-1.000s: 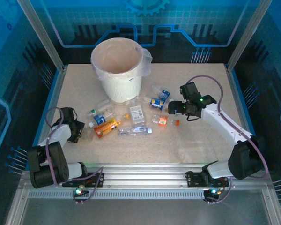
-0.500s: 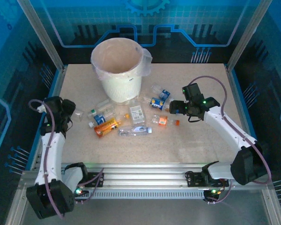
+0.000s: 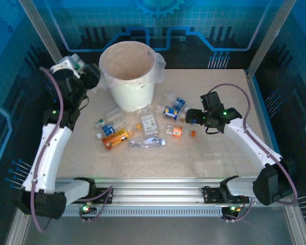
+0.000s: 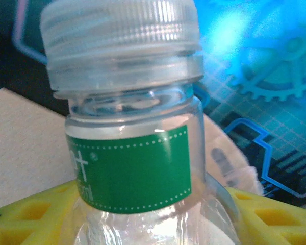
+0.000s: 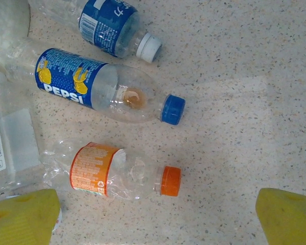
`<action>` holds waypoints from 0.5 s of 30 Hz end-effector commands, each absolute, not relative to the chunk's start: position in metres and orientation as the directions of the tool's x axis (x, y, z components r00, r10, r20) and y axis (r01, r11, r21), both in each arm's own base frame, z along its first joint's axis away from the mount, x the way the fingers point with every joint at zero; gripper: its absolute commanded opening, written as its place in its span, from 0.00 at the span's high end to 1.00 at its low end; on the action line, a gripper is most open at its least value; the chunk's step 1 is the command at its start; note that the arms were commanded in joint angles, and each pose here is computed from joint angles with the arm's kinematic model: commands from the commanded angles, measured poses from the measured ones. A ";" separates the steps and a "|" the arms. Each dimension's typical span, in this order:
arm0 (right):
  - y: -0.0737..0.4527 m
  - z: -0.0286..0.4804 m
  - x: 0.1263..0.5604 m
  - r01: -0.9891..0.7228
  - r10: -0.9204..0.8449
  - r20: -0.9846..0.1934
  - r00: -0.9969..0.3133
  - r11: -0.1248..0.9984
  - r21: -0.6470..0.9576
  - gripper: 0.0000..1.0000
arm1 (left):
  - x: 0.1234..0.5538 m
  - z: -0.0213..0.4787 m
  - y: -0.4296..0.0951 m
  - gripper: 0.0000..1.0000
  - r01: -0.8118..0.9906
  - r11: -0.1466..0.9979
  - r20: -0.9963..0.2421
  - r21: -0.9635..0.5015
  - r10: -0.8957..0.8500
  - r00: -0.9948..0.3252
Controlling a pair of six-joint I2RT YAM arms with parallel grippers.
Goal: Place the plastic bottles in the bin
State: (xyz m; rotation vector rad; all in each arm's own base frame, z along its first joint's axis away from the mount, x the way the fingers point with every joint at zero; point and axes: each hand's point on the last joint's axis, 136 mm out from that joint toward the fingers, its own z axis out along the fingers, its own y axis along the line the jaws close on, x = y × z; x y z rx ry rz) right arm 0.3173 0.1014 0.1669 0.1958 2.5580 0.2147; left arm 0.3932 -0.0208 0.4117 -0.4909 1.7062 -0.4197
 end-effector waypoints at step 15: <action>0.092 0.184 0.310 0.185 0.288 -0.519 -0.804 0.952 0.242 0.00 | 0.542 0.452 -0.105 0.61 0.244 0.912 -0.944 -0.330 -0.312 -0.110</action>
